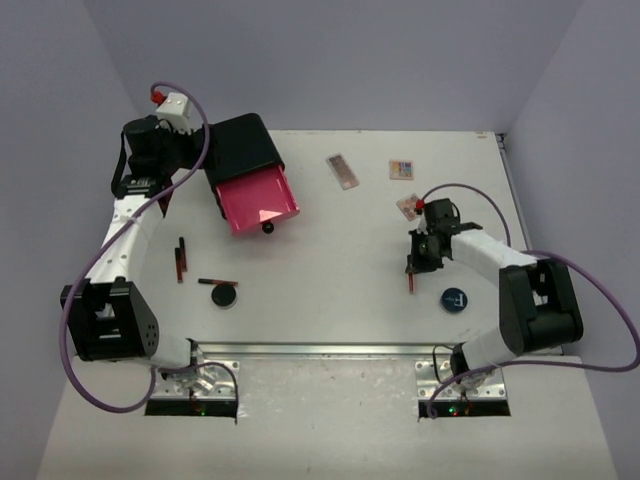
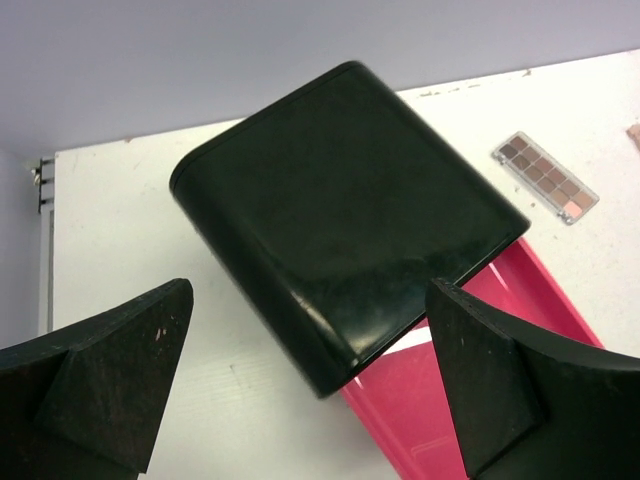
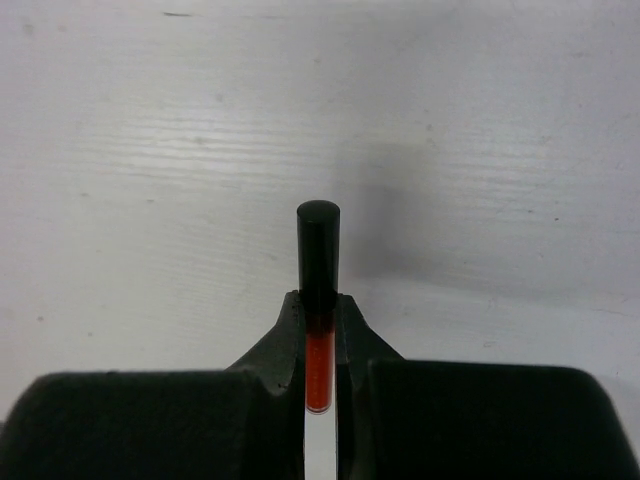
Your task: Organize the makeup
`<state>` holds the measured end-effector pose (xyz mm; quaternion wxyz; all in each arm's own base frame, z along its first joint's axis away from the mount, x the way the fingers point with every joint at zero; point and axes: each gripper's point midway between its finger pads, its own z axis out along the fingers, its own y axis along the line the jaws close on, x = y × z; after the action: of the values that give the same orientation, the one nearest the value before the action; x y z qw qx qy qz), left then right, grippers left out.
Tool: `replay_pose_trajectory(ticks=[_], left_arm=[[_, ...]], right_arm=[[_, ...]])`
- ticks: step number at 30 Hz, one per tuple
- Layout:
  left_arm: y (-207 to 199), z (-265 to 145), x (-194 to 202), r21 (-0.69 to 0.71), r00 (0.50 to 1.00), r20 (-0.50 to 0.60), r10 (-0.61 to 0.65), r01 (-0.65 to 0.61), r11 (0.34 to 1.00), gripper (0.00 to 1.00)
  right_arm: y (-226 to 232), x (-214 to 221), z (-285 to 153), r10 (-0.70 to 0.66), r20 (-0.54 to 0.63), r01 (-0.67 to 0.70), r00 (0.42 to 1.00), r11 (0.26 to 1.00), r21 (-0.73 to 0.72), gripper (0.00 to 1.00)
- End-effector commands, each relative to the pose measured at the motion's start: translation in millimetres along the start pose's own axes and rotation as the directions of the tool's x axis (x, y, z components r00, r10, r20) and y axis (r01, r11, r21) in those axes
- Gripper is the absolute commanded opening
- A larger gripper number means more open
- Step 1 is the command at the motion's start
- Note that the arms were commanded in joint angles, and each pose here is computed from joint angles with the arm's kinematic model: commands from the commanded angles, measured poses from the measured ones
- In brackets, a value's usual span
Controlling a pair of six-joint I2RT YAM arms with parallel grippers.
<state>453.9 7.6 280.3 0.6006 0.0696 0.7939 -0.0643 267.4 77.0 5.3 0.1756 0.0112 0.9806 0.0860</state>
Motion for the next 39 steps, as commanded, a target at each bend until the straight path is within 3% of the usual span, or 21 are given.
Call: replay_pose_trajectory(ticks=[1, 8, 10, 16, 18, 20, 22, 26, 27, 29, 31, 36, 39], left_arm=[[15, -12, -9, -0.022, 0.999, 0.045, 0.017, -0.016, 1.000, 1.00], [25, -9, -12, -0.033, 0.998, 0.055, 0.036, -0.035, 0.999, 1.00], [26, -7, -12, -0.033, 0.999, 0.045, 0.031, -0.029, 0.999, 1.00], [34, -6, -2, -0.054, 1.000, 0.012, 0.017, -0.016, 0.998, 1.00], [38, -7, 2, -0.069, 1.000, 0.000, 0.013, -0.013, 0.998, 1.00], [41, -8, 5, -0.082, 1.000, -0.013, 0.008, -0.009, 0.997, 1.00], [43, -10, 8, -0.094, 1.000, -0.024, 0.001, -0.003, 0.996, 1.00], [43, -13, 8, -0.103, 1.000, -0.026, -0.003, 0.000, 0.995, 1.00], [43, -14, 9, -0.106, 1.000, -0.027, -0.004, 0.001, 0.994, 1.00], [44, -15, 10, -0.112, 0.999, -0.032, -0.004, 0.000, 0.994, 1.00], [46, -17, 13, -0.121, 0.999, -0.041, -0.003, -0.002, 0.993, 1.00], [50, -21, 20, -0.137, 0.998, -0.061, -0.012, 0.003, 0.991, 1.00], [55, -26, 27, -0.145, 0.996, -0.081, -0.025, 0.013, 0.989, 1.00]], right_arm=[[57, -81, -52, -0.064, 0.292, 0.115, 0.954, 0.980, -0.161, 0.00], [200, -167, -117, -0.194, 0.575, 0.403, 0.795, 0.877, -0.261, 0.00], [235, -192, -138, -0.175, 0.648, 0.452, 0.741, 0.844, -0.289, 0.00], [320, -239, -138, -0.161, 0.745, 0.557, 0.647, 0.768, -0.317, 0.00], [346, -248, -133, -0.222, 0.778, 0.638, 0.588, 0.719, -0.277, 0.00], [378, -258, -126, -0.322, 0.826, 0.742, 0.462, 0.651, -0.162, 0.00], [392, -264, -113, -0.412, 0.820, 0.778, 0.398, 0.625, -0.064, 0.00], [420, -250, -105, -0.479, 0.835, 0.871, 0.272, 0.491, -0.002, 0.00], [422, -245, -103, -0.516, 0.837, 0.896, 0.184, 0.437, 0.072, 0.00], [424, -244, -115, -0.537, 0.840, 0.903, 0.074, 0.395, 0.172, 0.00], [422, -232, -107, -0.588, 0.808, 0.920, -0.027, 0.302, 0.250, 0.00], [423, -215, -97, -0.624, 0.774, 0.941, -0.109, 0.186, 0.282, 0.04], [426, -203, -87, -0.651, 0.744, 0.946, -0.152, 0.121, 0.300, 0.28]])
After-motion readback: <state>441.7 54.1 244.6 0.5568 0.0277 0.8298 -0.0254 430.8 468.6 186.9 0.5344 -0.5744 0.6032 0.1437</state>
